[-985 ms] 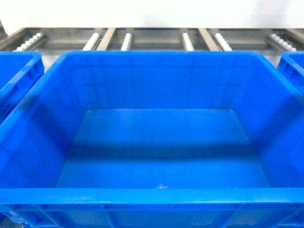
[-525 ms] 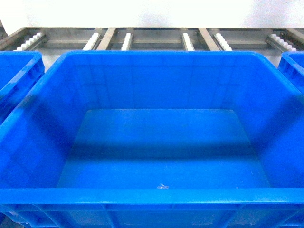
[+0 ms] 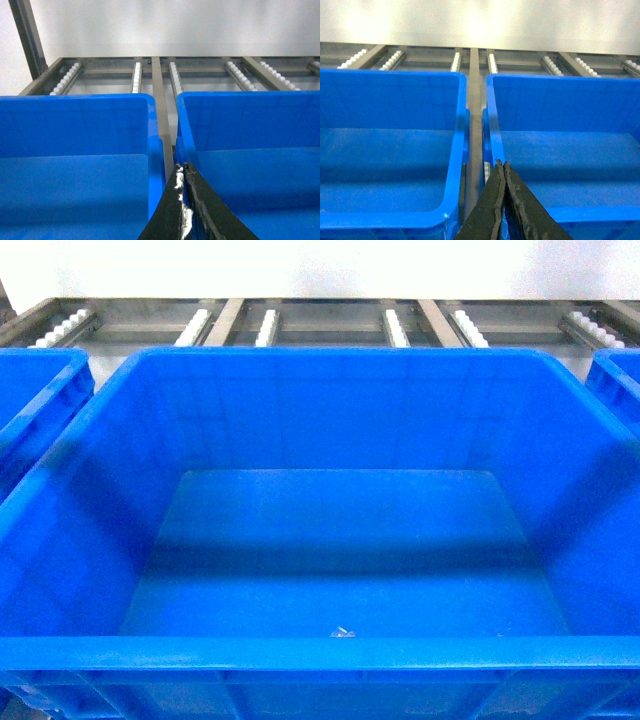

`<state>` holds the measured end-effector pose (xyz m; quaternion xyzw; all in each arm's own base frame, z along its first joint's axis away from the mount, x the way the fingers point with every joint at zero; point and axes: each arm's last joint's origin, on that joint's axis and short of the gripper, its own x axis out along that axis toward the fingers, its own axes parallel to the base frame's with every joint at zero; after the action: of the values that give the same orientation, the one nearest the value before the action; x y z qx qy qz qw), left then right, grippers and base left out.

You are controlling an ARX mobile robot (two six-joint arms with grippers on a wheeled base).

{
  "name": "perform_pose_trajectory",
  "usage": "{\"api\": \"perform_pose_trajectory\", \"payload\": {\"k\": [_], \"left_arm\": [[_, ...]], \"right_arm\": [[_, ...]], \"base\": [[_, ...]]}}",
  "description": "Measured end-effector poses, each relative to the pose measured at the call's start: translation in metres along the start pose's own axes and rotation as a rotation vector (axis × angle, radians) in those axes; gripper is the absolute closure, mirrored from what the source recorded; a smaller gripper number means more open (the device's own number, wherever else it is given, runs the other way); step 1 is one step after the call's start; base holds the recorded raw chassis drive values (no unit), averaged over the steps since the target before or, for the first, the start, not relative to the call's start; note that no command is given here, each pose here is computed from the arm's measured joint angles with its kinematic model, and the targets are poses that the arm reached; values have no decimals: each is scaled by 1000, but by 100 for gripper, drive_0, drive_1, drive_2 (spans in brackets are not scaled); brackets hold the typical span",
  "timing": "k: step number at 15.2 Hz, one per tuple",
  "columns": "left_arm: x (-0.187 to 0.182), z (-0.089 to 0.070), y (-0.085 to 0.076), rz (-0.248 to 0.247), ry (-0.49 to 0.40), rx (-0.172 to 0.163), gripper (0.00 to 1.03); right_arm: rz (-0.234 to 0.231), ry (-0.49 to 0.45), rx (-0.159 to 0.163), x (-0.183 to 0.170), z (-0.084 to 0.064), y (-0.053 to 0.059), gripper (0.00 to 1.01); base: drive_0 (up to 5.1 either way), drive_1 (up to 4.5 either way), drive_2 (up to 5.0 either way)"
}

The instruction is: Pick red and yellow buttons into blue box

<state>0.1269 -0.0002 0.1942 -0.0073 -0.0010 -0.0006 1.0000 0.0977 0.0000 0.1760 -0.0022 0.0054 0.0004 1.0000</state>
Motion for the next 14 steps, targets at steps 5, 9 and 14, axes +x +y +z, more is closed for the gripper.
{"api": "perform_pose_trajectory", "payload": {"k": [5,9,14], "left_arm": [[-10,-14,0,1,4,0,101],[-15,-21,0,-1,-22,0,101],[-26,-30,0,-1,45,0,101]], "right_arm": [[0,-5,0,0,-10,0,99],[0,-15,0,0,-9,0,99],[0,-16,0,0,-9,0,99]], "base": [[0,0,0],[0,0,0],[0,0,0]]}}
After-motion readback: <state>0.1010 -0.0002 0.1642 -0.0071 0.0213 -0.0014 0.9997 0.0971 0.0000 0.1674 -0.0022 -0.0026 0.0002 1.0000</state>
